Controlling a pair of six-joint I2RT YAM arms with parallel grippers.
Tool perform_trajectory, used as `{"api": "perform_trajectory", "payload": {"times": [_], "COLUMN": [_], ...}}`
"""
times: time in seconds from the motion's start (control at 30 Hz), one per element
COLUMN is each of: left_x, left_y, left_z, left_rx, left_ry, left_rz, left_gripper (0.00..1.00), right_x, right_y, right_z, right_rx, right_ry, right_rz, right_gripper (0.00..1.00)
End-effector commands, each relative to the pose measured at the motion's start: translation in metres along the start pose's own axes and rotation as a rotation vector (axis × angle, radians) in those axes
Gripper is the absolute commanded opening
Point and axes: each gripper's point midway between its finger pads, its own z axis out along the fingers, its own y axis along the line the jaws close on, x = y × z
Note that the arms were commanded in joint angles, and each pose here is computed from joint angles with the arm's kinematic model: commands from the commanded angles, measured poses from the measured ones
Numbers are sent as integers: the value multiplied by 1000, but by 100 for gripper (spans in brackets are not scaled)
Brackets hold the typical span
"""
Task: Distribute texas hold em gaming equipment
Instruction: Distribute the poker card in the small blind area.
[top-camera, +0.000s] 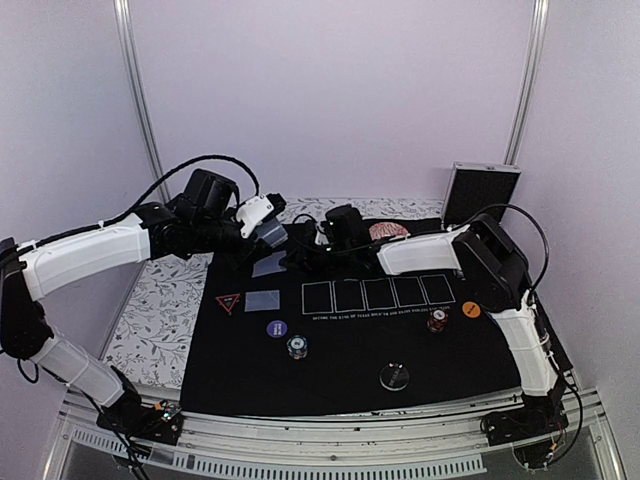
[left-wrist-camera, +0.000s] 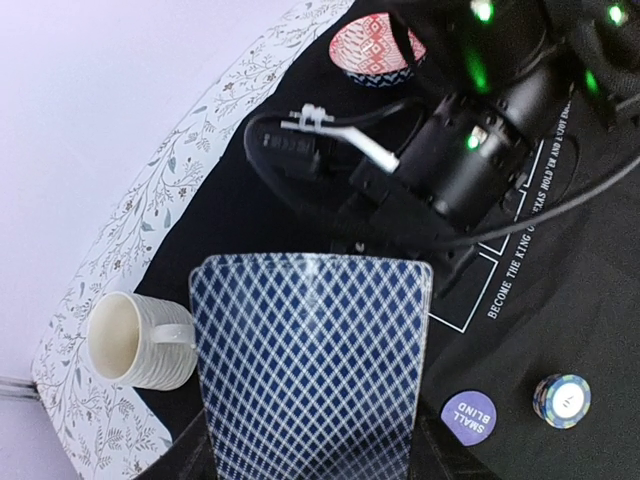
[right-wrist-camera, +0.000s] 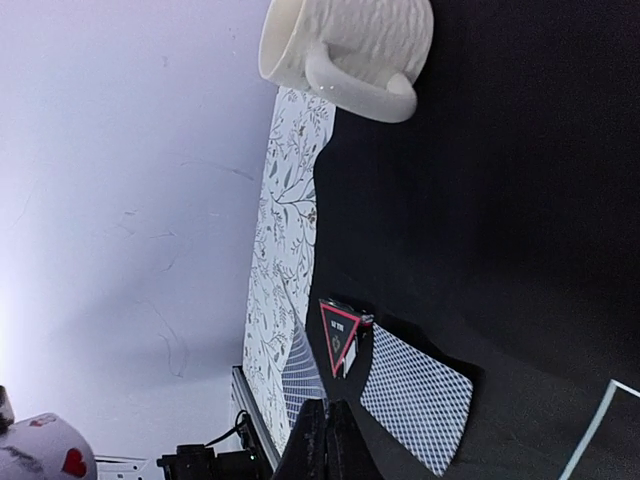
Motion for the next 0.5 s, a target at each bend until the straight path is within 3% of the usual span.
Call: {"api": "perform_trajectory", "payload": {"times": [0.0,0.2,0.47], "left_x": [-20,-22,-21], "left_y": [18,19,18], "left_z": [-13,-16,-17], "left_rx": [-53,-57,-54], "left_ry": [-68,-74,-75], "left_rz": [-30,-30,-30], "left_gripper": [50,50,50], "right_x": [18,37,39], "right_y": [-8,-12,-23], "right_z": [38,66,66], "right_rx": [-62,-79,-46], "right_ry": [48,100,76], "right_rz": [88,131,161], "right_gripper": [2,2,2]}}
